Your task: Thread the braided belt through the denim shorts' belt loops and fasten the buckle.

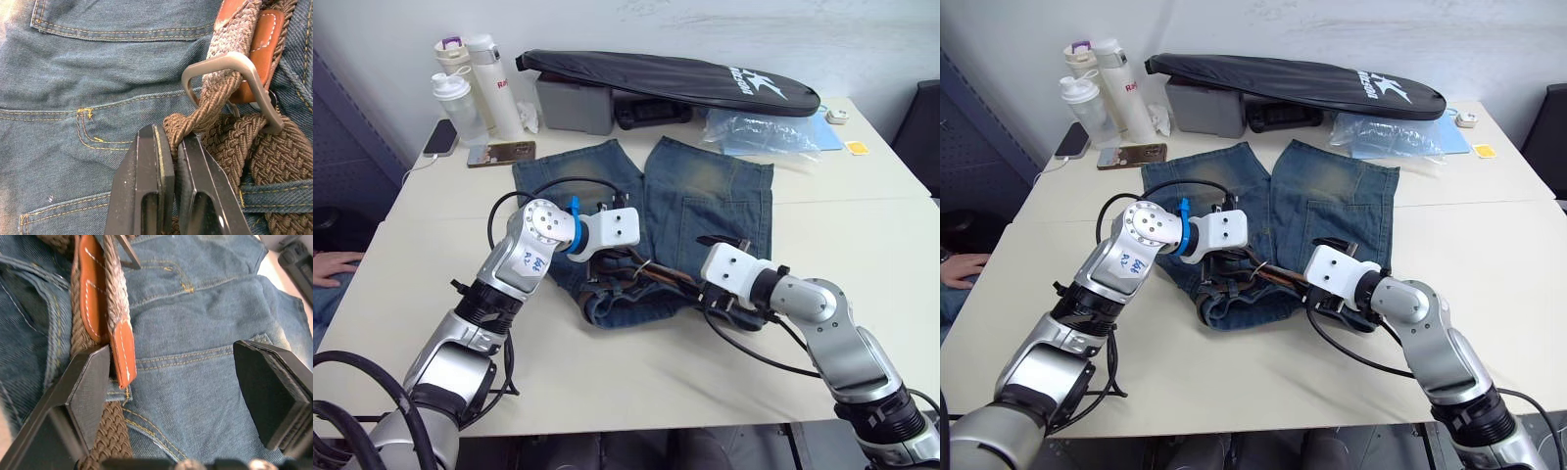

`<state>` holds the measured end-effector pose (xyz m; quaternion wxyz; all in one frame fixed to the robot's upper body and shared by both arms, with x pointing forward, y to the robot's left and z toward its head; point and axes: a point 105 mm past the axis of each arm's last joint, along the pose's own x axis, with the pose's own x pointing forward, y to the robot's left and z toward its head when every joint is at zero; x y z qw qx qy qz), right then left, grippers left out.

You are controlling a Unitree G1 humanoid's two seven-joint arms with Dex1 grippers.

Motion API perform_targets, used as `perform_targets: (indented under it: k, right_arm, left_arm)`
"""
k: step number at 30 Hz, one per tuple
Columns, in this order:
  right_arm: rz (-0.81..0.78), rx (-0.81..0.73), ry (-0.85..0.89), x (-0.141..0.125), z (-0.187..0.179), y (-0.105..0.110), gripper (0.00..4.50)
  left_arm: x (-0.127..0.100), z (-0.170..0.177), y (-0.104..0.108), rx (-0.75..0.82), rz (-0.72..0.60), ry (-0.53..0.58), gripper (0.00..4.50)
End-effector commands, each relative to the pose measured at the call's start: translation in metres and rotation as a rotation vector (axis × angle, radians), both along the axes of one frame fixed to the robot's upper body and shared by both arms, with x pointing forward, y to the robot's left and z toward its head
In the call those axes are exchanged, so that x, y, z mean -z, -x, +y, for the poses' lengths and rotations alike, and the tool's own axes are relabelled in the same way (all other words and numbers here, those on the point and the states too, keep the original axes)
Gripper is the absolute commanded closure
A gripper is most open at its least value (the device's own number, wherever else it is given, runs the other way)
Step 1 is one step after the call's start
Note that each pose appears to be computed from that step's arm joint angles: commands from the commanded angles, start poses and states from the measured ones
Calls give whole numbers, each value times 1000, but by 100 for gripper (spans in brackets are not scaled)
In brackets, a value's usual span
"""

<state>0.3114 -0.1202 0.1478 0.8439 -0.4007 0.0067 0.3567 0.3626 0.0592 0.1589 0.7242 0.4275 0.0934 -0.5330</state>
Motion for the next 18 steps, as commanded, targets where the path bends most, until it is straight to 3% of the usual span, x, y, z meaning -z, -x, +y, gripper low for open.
perform_targets:
  k: [1,4,11,14,18]
  right_arm:
    - [-34,-31,19,-2,8,0,33]
    - [-39,-55,13,-2,15,1,105]
    - [-19,-85,27,4,20,4,436]
    - [-20,-77,40,4,16,2,445]
    - [-28,-72,50,1,11,0,450]
  left_arm:
    - [-14,-3,1,11,-38,35,450]
    - [-14,-3,1,10,-37,42,450]
    - [-22,-7,2,18,-15,111,450]
    - [-26,-5,7,29,35,155,450]
    - [-38,10,12,-10,174,262,289]
